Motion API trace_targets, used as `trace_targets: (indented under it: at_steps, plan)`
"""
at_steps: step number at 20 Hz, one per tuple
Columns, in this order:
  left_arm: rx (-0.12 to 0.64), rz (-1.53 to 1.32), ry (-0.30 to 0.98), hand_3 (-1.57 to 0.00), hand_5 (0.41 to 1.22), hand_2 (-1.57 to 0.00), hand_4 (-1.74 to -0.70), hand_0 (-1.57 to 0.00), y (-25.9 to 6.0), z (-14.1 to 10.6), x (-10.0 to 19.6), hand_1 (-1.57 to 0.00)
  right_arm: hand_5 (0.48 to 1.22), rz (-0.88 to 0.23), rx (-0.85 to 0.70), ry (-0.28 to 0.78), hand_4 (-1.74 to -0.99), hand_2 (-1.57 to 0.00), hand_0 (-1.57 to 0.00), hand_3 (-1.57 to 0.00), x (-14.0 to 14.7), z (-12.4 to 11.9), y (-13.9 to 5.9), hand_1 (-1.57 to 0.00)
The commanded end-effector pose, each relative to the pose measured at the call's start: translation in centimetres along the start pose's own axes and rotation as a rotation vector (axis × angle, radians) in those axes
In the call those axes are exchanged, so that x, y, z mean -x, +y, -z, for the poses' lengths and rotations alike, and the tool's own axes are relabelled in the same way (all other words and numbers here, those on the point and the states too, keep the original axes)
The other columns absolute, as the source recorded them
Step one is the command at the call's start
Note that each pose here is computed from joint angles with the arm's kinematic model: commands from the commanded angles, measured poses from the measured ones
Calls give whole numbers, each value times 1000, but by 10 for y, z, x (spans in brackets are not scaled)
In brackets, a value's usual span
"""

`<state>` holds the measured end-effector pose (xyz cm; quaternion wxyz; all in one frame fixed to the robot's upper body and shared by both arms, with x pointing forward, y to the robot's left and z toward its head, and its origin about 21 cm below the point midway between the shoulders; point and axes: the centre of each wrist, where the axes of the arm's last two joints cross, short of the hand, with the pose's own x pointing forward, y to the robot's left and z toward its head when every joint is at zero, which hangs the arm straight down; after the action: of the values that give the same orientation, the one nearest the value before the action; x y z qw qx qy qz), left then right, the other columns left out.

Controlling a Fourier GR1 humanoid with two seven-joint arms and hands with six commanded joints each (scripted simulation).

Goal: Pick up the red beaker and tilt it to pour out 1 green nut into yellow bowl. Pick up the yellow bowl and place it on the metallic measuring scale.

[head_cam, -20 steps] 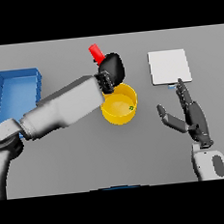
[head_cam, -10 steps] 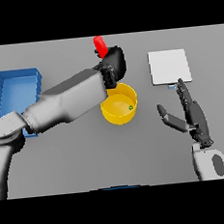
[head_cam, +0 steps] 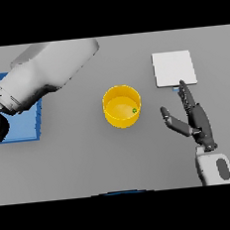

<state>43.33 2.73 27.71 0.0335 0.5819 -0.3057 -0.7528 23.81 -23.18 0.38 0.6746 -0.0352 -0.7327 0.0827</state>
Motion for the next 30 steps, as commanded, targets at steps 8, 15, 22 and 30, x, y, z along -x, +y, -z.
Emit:
trace_targets:
  at_steps: [8,15,22,30]
  plan:
    - [118,-808,428,-1440,1219,-1549,-1674,-1571,-90,-32,141,-1550,652,-29,-29,-25,-1313,1,1,1,-6,7,-5,1]
    - [132,-1225,731,-1406,1221,-1566,-1727,-1571,-196,-66,146,-1567,649,-40,-48,-38,-1286,1,1,1,-4,9,4,1]
    - [313,-1490,949,-1464,1221,-1570,-1738,-1571,-284,-87,84,-1570,671,-45,-58,-29,-1302,1,1,1,-2,7,1,1]
    - [358,-1629,1093,-1447,1221,-1571,-1740,-1571,-328,-126,18,-1571,716,-67,-61,-27,-1309,1,1,1,3,5,-3,1]
